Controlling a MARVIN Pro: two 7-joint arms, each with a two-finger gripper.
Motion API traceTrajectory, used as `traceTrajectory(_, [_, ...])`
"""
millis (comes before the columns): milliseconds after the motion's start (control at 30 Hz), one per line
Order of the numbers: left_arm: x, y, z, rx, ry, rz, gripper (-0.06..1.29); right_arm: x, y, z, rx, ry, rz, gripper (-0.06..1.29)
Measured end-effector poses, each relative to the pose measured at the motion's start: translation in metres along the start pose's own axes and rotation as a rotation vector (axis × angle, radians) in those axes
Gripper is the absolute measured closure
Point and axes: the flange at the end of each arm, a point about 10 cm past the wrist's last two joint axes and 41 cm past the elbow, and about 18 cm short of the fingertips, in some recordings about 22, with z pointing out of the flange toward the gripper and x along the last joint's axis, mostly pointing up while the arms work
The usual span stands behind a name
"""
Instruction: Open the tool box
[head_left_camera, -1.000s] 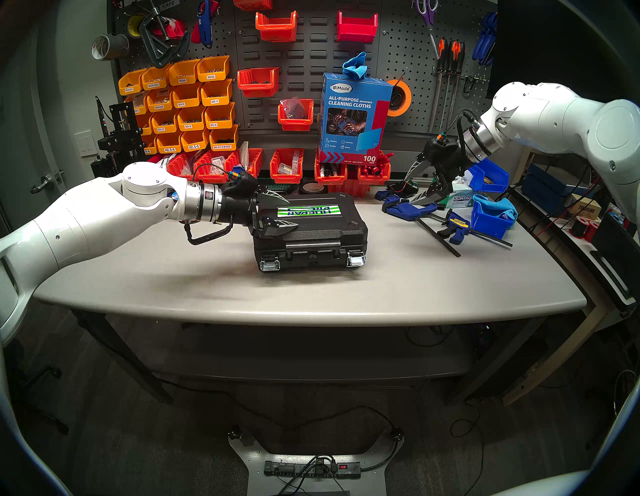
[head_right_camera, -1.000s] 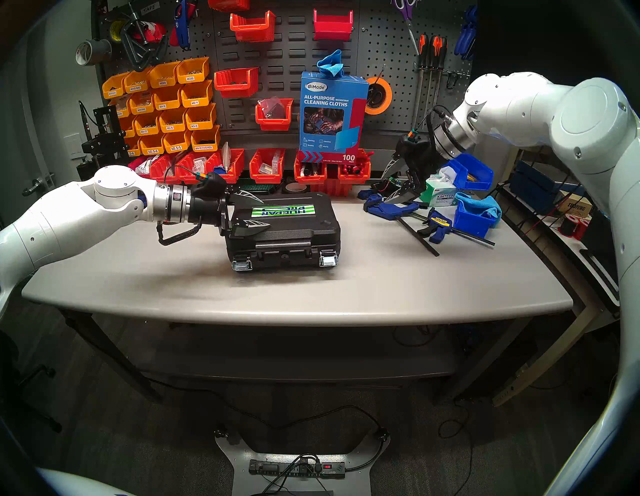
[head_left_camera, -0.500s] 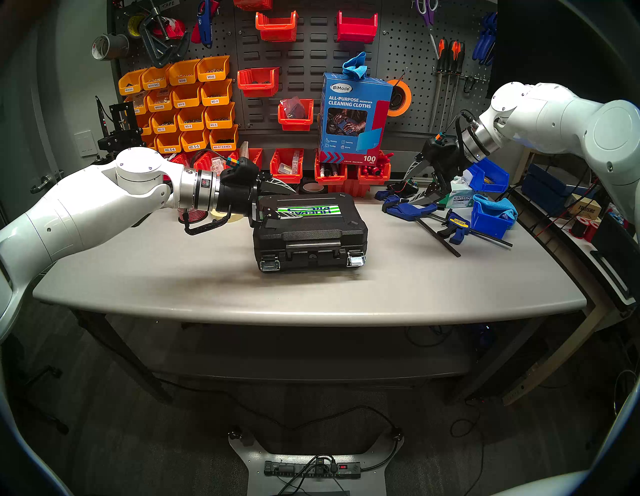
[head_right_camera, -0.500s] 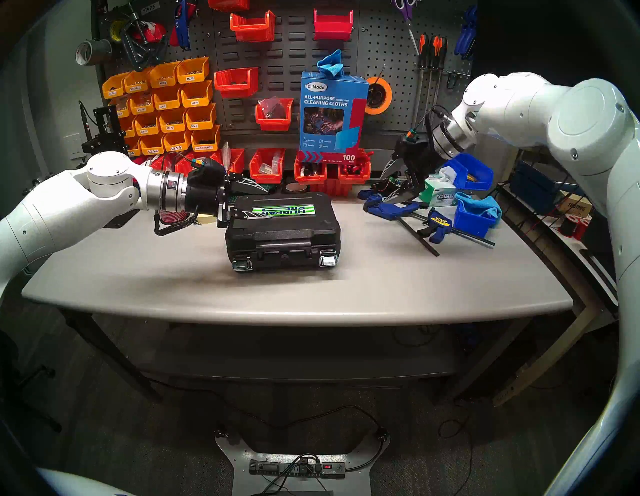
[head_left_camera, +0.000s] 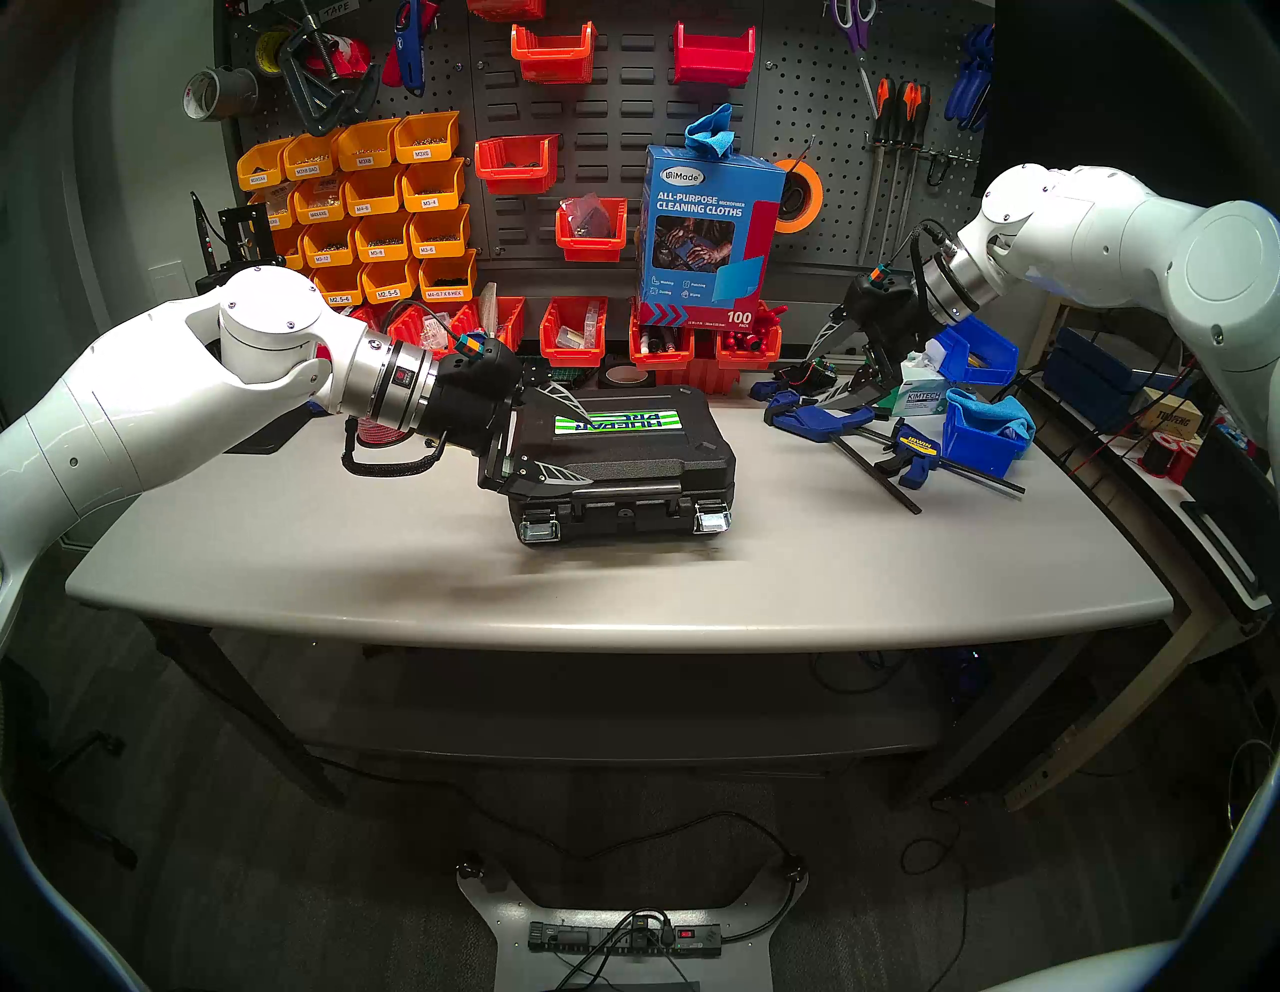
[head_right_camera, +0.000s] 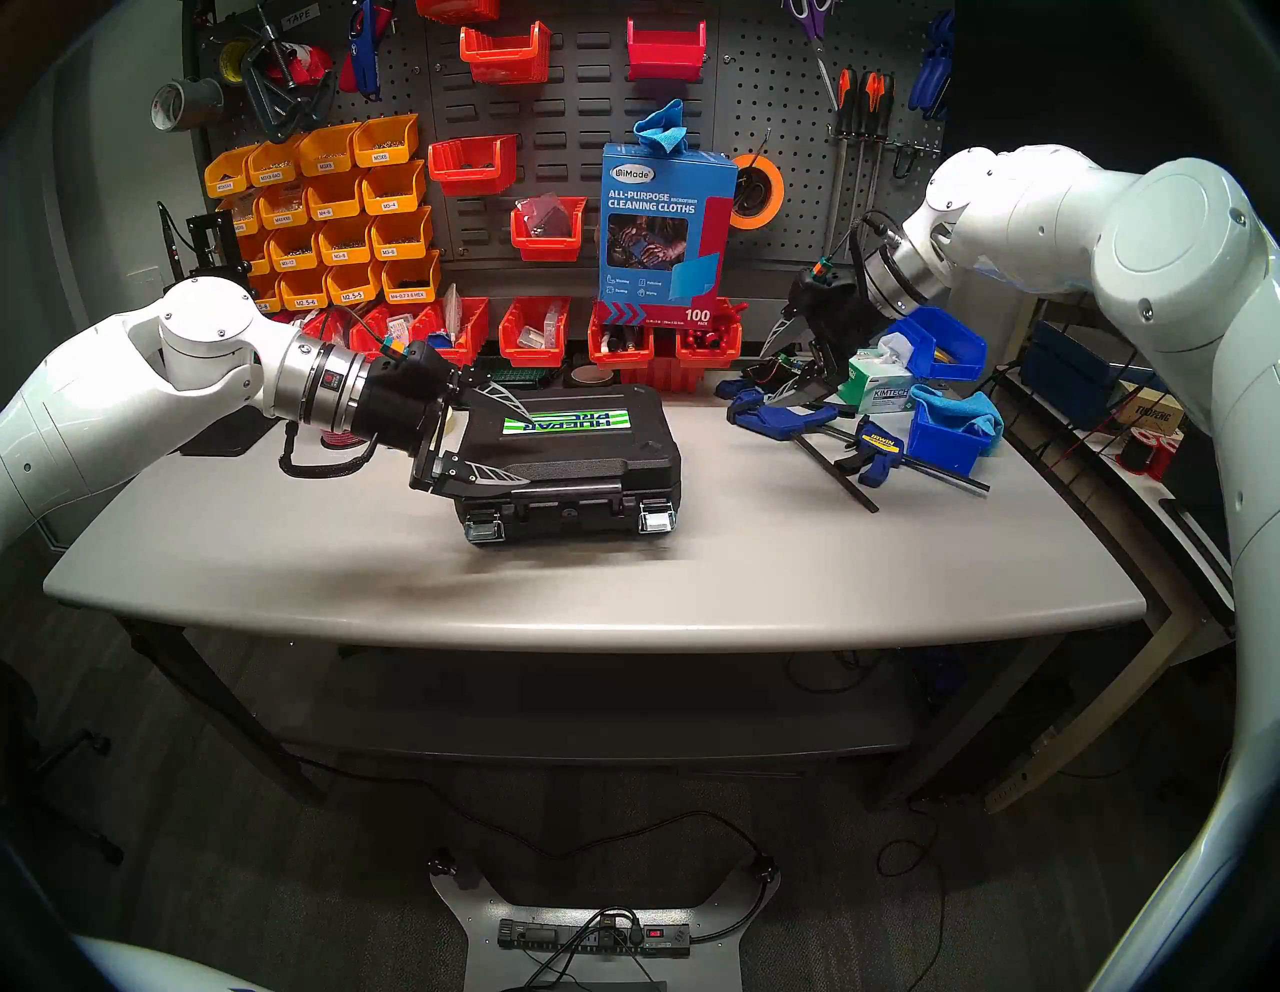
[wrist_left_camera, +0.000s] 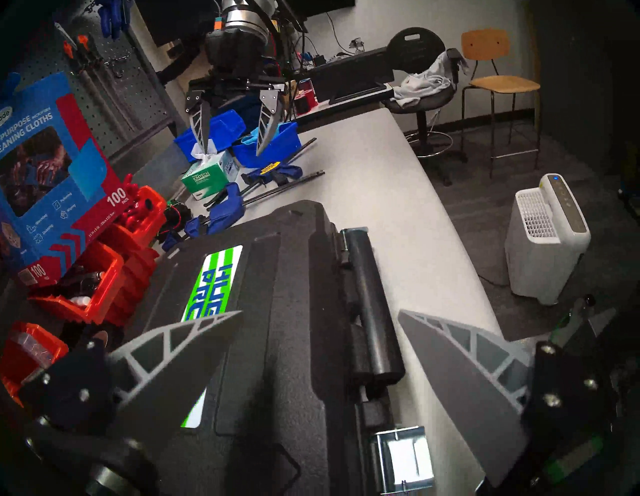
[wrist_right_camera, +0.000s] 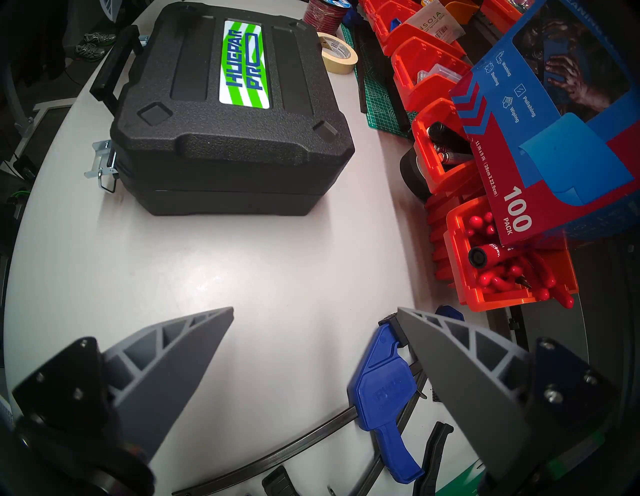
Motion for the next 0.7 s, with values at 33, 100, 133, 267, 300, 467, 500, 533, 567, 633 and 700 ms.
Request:
traceTrajectory(33, [0.001,0.001,0.000,-0.006,-0.004,0.003,0.03,0.000,0.000,0.000,0.000,0.000,0.000,0.00])
traceTrajectory(100, [0.003,0.003,-0.001,-0.015,-0.010,0.007,0.03,0.000,0.000,0.000,0.000,0.000,0.000,0.00])
traceTrajectory(133, [0.004,0.004,-0.001,-0.021,-0.013,0.010,0.03,0.000,0.000,0.000,0.000,0.000,0.000,0.00])
traceTrajectory(267, [0.009,0.009,0.001,-0.049,-0.032,0.020,0.03,0.000,0.000,0.000,0.000,0.001,0.001,0.00])
traceTrajectory(300, [0.009,0.009,0.002,-0.052,-0.035,0.020,0.03,0.000,0.000,0.000,0.000,0.001,0.001,0.00])
traceTrajectory(467, [0.013,0.014,0.009,-0.081,-0.061,0.023,0.03,0.000,0.000,0.000,0.001,0.001,0.001,0.00])
traceTrajectory(500, [0.014,0.015,0.011,-0.087,-0.065,0.023,0.03,0.000,0.000,0.000,0.001,0.001,0.001,0.00])
traceTrajectory(533, [0.015,0.015,0.013,-0.091,-0.069,0.023,0.03,0.000,0.000,0.000,0.001,0.001,0.001,0.00])
traceTrajectory(567, [0.015,0.016,0.015,-0.095,-0.074,0.023,0.03,0.000,0.000,0.000,0.001,0.001,0.001,0.00])
traceTrajectory(633, [0.016,0.016,0.019,-0.100,-0.085,0.022,0.03,0.000,0.000,0.000,0.001,0.001,0.001,0.00])
traceTrajectory(700, [0.016,0.016,0.023,-0.095,-0.097,0.023,0.03,-0.001,0.000,0.000,0.001,0.001,0.001,0.00])
